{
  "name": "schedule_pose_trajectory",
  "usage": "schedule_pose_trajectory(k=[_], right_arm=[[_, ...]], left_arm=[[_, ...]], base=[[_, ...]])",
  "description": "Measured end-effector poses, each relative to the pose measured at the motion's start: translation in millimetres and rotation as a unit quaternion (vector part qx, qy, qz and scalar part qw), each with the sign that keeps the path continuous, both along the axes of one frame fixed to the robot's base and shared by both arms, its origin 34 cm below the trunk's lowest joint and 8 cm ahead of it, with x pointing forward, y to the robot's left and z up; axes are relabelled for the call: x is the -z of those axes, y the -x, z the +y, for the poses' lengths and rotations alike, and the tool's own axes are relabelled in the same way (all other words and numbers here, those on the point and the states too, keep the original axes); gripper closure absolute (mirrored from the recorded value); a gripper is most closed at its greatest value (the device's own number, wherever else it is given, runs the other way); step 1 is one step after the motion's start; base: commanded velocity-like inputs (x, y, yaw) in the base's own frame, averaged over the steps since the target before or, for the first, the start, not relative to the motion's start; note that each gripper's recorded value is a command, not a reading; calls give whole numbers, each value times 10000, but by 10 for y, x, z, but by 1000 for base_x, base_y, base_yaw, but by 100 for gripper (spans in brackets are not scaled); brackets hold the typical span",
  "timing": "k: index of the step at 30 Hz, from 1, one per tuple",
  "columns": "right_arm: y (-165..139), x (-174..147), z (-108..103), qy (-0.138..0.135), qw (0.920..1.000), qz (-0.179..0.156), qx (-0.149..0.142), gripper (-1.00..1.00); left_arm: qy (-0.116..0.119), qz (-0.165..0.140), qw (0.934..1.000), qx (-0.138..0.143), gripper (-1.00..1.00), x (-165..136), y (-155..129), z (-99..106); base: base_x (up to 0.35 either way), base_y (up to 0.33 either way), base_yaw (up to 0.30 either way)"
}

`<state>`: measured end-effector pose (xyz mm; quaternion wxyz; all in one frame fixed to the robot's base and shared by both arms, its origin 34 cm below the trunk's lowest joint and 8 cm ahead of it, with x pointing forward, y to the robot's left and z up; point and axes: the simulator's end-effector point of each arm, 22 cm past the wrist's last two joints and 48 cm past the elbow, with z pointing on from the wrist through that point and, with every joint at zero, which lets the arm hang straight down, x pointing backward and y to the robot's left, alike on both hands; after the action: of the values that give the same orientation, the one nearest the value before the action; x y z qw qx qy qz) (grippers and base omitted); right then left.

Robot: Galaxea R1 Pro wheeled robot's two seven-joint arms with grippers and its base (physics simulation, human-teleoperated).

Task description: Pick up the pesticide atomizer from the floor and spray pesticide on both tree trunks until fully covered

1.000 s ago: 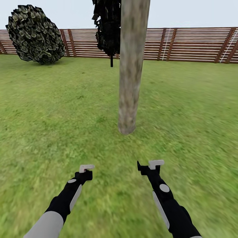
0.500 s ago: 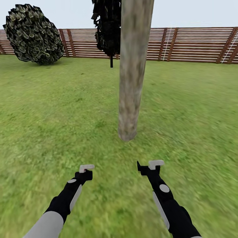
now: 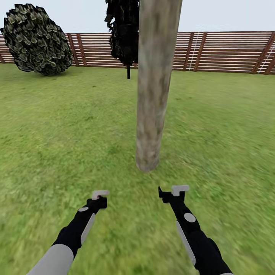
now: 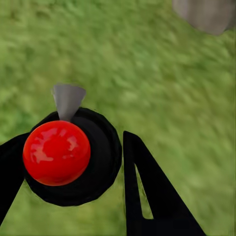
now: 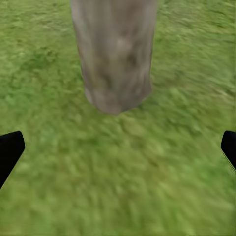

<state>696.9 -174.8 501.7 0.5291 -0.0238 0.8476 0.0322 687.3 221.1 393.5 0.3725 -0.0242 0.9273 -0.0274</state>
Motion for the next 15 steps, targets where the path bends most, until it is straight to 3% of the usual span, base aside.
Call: schedule_pose_trajectory(k=[10,15], right_arm=[[-1,-3,-2,2,10000,-4,0,-100],[-5,-23,-3,2,10000,-22,0,-100]], left_arm=[[24,-1,10000,7,100,-3,0,-35],[27,-19,10000,9,100,-23,-8,-40]], base=[[279,-157,-8],[277,-161,-164]])
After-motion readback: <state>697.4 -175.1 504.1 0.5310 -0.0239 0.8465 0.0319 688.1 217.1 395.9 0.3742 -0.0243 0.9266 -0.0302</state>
